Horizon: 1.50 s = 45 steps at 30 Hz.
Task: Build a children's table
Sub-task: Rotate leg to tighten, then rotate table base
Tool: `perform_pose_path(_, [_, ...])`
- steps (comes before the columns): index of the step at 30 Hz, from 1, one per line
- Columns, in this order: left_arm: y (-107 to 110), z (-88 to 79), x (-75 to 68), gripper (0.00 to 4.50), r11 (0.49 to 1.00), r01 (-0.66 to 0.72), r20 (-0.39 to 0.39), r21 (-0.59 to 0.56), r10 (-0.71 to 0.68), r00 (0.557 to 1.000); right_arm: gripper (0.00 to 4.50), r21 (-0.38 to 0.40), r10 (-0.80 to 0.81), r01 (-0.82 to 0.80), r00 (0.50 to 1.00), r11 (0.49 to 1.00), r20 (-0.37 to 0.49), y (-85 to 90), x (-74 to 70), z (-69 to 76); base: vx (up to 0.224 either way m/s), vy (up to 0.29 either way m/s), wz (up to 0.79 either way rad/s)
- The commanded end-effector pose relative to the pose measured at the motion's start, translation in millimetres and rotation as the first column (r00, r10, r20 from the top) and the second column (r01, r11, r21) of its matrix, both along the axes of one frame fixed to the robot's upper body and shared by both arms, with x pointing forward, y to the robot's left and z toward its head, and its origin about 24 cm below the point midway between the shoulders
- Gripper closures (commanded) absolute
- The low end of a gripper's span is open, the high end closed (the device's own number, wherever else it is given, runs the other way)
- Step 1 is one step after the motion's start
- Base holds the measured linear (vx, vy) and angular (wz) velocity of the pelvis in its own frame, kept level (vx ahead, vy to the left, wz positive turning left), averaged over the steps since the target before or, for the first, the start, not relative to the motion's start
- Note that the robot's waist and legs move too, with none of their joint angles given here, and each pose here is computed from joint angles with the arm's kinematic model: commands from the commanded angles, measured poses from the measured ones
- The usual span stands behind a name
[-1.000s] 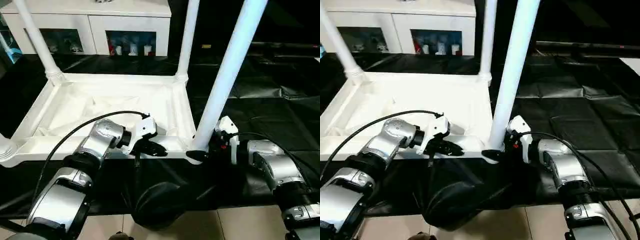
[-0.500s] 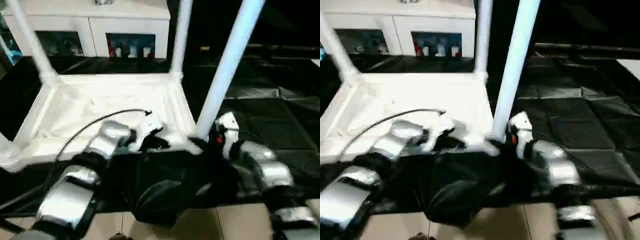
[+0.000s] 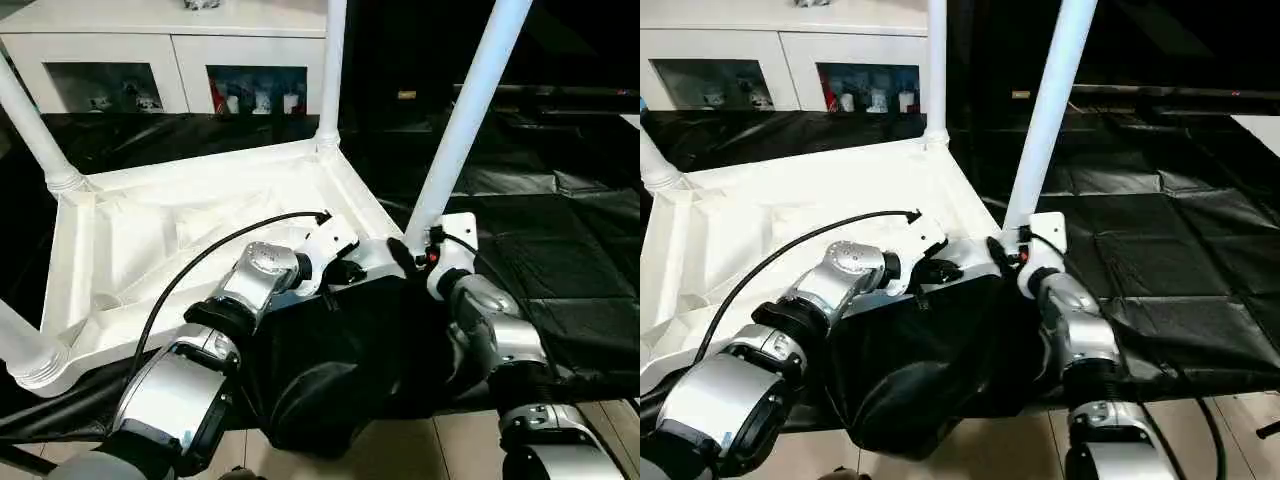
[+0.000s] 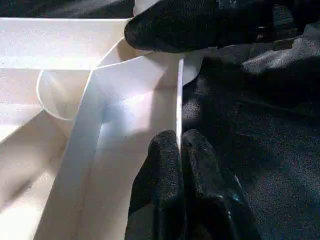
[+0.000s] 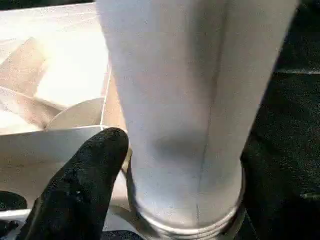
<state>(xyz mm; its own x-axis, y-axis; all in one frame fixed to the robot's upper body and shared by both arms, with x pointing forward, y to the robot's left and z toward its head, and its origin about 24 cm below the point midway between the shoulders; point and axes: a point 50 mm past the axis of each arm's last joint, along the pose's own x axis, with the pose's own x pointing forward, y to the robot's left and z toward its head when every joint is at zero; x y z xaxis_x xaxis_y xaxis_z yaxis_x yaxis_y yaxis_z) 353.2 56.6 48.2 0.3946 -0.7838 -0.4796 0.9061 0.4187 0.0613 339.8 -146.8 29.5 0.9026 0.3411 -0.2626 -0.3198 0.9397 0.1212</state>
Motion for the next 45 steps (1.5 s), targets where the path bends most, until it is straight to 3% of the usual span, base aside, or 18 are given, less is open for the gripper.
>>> perform_pose_path(1, [-13.3, 11.0, 1.9, 4.5, 0.998, 0.013, 0.06, -0.06, -0.01, 0.998, 0.65, -0.012, 0.165, -0.165, 0.985, 0.986, -0.048, 24.7, -9.5, -9.9, 0.0, 0.0, 0.0])
perform_pose_path(7, [-5.9, 11.3, 1.5, 4.5, 0.997, 0.038, 0.076, -0.064, -0.033, 0.997, 0.65, -0.053, 0.307, -0.308, 0.952, 0.95, -0.017, -1.3, -23.4, 7.5, 0.0, 0.0, 0.0])
perform_pose_path(13, [-0.7, 9.1, -1.6, 4.5, 0.995, 0.066, 0.072, -0.078, -0.06, 0.996, 0.65, -0.117, 0.415, -0.421, 0.907, 0.899, -0.075, -27.8, -49.9, 17.5, 0.0, 0.0, 0.0])
perform_pose_path(14, [1.1, 9.0, -4.0, 4.5, 0.992, 0.089, 0.077, -0.095, -0.082, 0.994, 0.65, -0.103, 0.466, -0.472, 0.881, 0.876, -0.076, -30.9, -61.8, 27.5, 0.0, 0.0, 0.0])
perform_pose_path(19, [6.2, 13.9, -5.1, 4.5, 0.986, 0.083, 0.124, -0.142, -0.065, 0.99, 0.65, -0.068, 0.549, -0.55, 0.835, 0.832, -0.045, -11.4, -69.3, 34.2, 0.0, 0.0, 0.0])
perform_pose_path(23, [24.7, 20.5, -5.8, 4.5, 0.983, 0.046, 0.14, -0.18, -0.021, 0.99, 0.65, -0.065, 0.541, -0.541, 0.841, 0.839, -0.009, 4.9, -63.9, 36.6, 0.0, 0.0, 0.0])
perform_pose_path(28, [49.9, 21.8, -7.1, 4.5, 0.987, -0.012, 0.145, -0.162, 0.036, 0.989, 0.65, -0.052, 0.529, -0.529, 0.848, 0.847, -0.003, 10.8, -61.1, 37.9, 0.0, 0.0, 0.0])
perform_pose_path(29, [58.6, 21.9, -8.5, 4.29, 0.988, -0.03, 0.14, -0.154, 0.052, 0.989, 0.63, -0.049, 0.531, -0.531, 0.847, 0.846, -0.004, 12.3, -61.0, 38.2, 0.0, 0.0, 0.0])
perform_pose_path(31, [82.6, 21.9, -14.4, 4.29, 0.988, -0.079, 0.101, -0.135, 0.093, 0.991, 0.63, -0.06, 0.524, -0.523, 0.852, 0.85, -0.006, 14.5, -58.4, 36.4, 0.0, 0.0, 0.0])
perform_pose_path(33, [91.8, 21.7, -17.6, 4.14, 0.987, -0.096, 0.082, -0.126, 0.106, 0.991, 0.63, -0.067, 0.516, -0.516, 0.856, 0.854, -0.006, 14.7, -56.7, 35.6, 0.0, 0.0, 0.0])
perform_pose_path(35, [116.3, 22.3, -31.7, 3.92, 0.989, -0.108, 0.028, -0.099, 0.111, 0.993, 0.63, -0.074, 0.467, -0.465, 0.884, 0.882, 0.008, 15.5, -48.9, 34.4, 0.0, 0.0, 0.0])
perform_pose_path(36, [116.3, 22.3, -31.7, 3.91, 0.989, -0.108, 0.028, -0.099, 0.111, 0.993, 0.63, -0.074, 0.467, -0.465, 0.884, 0.882, 0.008, 15.5, -48.9, 34.4, 0.0, 0.0, 0.0])
perform_pose_path(41, [145.2, 32.4, -75.5, 3.51, 0.99, -0.04, -0.134, -0.138, 0.021, 0.991, 0.63, -0.074, 0.337, -0.333, 0.94, 0.94, 0.05, 18.8, -27.4, 33.1, 0.0, 0.0, 0.0])
perform_pose_path(45, [154.9, 29.6, -87.4, 3.11, 0.993, -0.074, -0.158, -0.094, 0.059, 0.986, 0.63, -0.062, 0.239, -0.236, 0.969, 0.97, 0.06, 17.5, -16.1, 31.9, 0.0, 0.0, 0.0])
